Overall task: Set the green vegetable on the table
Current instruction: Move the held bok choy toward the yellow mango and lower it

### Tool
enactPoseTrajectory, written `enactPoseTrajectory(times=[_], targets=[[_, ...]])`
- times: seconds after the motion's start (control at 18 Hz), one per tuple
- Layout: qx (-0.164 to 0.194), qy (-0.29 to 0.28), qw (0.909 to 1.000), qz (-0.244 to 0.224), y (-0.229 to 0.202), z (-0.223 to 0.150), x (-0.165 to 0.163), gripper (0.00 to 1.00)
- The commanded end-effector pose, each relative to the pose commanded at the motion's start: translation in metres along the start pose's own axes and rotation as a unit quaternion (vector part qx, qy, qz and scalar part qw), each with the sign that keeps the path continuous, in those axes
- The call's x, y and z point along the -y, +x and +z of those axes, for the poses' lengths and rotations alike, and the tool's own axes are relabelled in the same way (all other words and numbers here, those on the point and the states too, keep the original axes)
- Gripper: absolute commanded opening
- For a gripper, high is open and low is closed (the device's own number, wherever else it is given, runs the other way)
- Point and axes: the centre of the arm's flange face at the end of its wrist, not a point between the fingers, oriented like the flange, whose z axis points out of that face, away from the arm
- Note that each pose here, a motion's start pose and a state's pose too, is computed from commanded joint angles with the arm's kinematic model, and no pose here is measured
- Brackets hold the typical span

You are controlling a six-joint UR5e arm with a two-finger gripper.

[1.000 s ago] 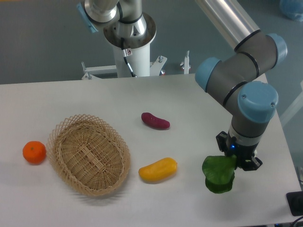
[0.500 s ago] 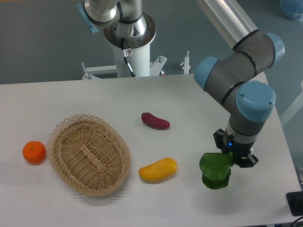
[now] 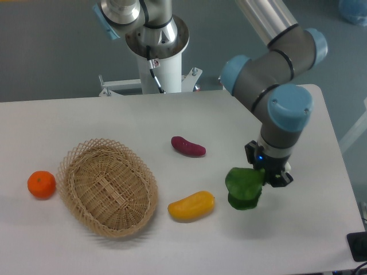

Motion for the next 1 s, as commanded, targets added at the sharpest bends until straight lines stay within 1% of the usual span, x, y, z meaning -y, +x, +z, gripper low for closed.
enactPoseTrajectory(times=[0.17,0.22,0.33,0.39,0.5,0.56,0.61,0.72,0.83,0.94,1.0], targets=[[0.029,0.0,0.9996,-0.003,0.003,0.028,0.004,0.3],[0.031,-0.002,0.9995,-0.003,0.0,0.038,0.006,0.3],[0.028,-0.003,0.9996,-0.01,0.001,0.042,0.008,0.32],[0.026,-0.003,0.9994,-0.024,0.002,0.045,0.013,0.32],[0.02,-0.001,0.9965,-0.081,-0.001,0.058,0.025,0.34],[0.022,-0.002,0.9946,-0.101,-0.007,0.059,0.033,0.34],[0.024,-0.012,0.9934,-0.111,-0.012,0.061,0.036,0.35],[0.029,-0.039,0.9931,-0.107,-0.013,0.066,0.046,0.39],[0.029,-0.043,0.9928,-0.108,-0.015,0.069,0.048,0.46],[0.031,-0.044,0.9927,-0.108,-0.017,0.068,0.048,0.59],[0.03,-0.043,0.9928,-0.108,-0.017,0.069,0.048,0.79]])
